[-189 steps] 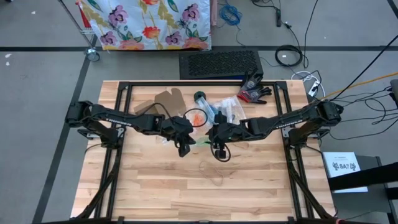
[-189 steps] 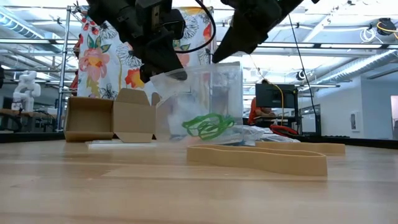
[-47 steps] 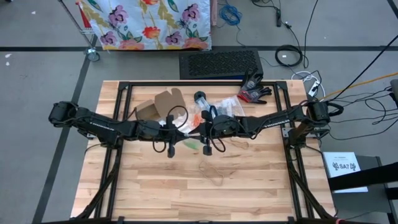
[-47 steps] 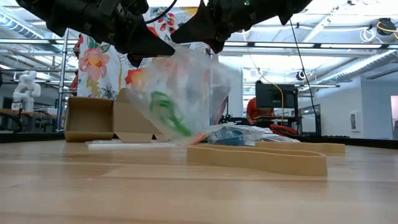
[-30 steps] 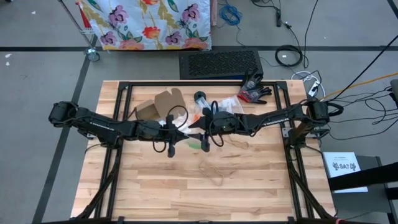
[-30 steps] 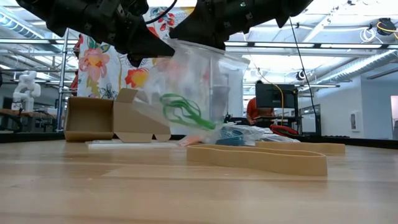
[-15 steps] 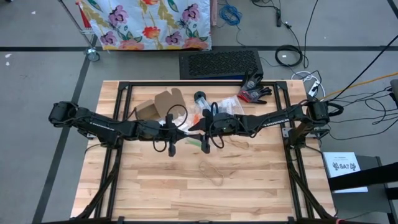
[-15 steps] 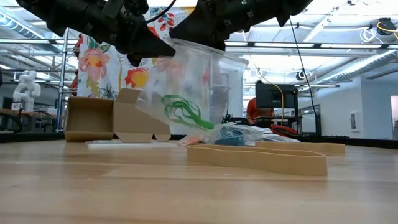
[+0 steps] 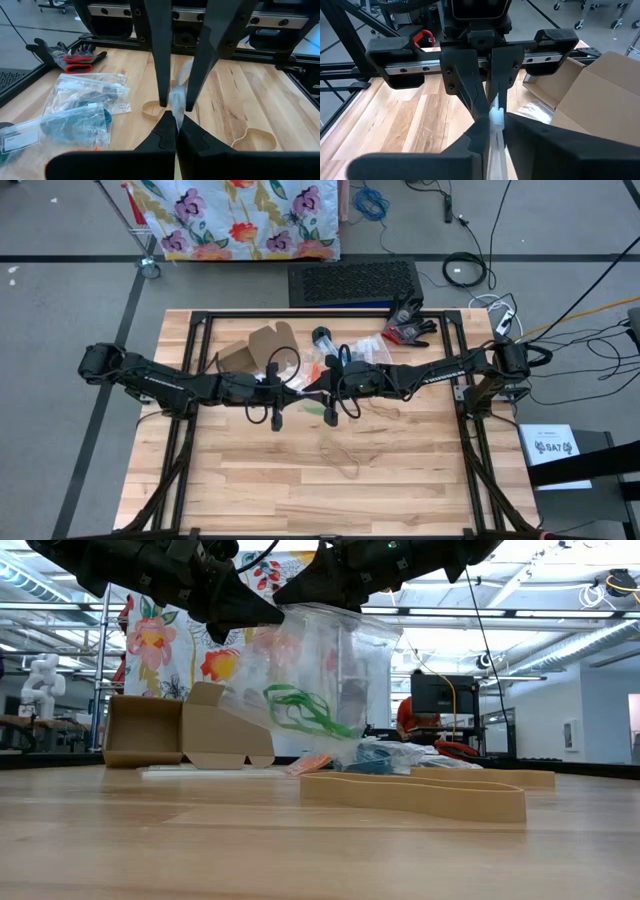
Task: Sort rubber bands
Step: Close the transparent zip bag
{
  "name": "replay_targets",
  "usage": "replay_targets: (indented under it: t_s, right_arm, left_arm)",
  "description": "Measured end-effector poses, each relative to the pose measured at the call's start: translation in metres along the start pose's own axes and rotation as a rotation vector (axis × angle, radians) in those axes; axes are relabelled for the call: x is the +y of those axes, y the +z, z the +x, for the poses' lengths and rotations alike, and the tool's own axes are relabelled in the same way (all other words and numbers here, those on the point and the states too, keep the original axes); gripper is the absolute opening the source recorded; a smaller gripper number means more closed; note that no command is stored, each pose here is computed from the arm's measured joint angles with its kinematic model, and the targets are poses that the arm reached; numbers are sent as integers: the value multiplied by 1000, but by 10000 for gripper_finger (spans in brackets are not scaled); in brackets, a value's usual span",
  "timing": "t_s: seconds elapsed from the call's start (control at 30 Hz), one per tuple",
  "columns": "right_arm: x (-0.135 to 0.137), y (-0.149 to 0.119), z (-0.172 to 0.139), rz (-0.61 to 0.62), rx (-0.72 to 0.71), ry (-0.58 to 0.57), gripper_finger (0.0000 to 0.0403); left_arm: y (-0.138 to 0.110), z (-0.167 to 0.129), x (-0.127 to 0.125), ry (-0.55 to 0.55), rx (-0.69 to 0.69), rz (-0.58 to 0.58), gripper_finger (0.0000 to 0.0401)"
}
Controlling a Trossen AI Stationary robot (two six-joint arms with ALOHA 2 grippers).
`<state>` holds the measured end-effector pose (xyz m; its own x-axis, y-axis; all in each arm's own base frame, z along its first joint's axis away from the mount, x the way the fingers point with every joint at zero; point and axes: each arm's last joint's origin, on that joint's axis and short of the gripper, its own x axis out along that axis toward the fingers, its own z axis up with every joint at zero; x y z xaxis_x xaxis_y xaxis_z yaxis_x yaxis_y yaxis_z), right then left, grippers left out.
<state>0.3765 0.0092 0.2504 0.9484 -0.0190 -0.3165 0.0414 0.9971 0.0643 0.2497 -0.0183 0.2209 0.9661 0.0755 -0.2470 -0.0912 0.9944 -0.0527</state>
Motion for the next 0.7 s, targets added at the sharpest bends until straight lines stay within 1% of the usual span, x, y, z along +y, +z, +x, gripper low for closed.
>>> replay_targets:
  t_s: [0.13,0.23,0.7]
  right_arm:
    - [0,1,0,0,-10,1,25]
    - [0,1,0,1,-10,1,14]
    - [0,-5,0,5,58,-5,17]
  left_arm:
    - [0,0,0,0,0,0,0]
    - [0,0,0,0,1,0,0]
    - [-1,0,0,-6,8,7,0]
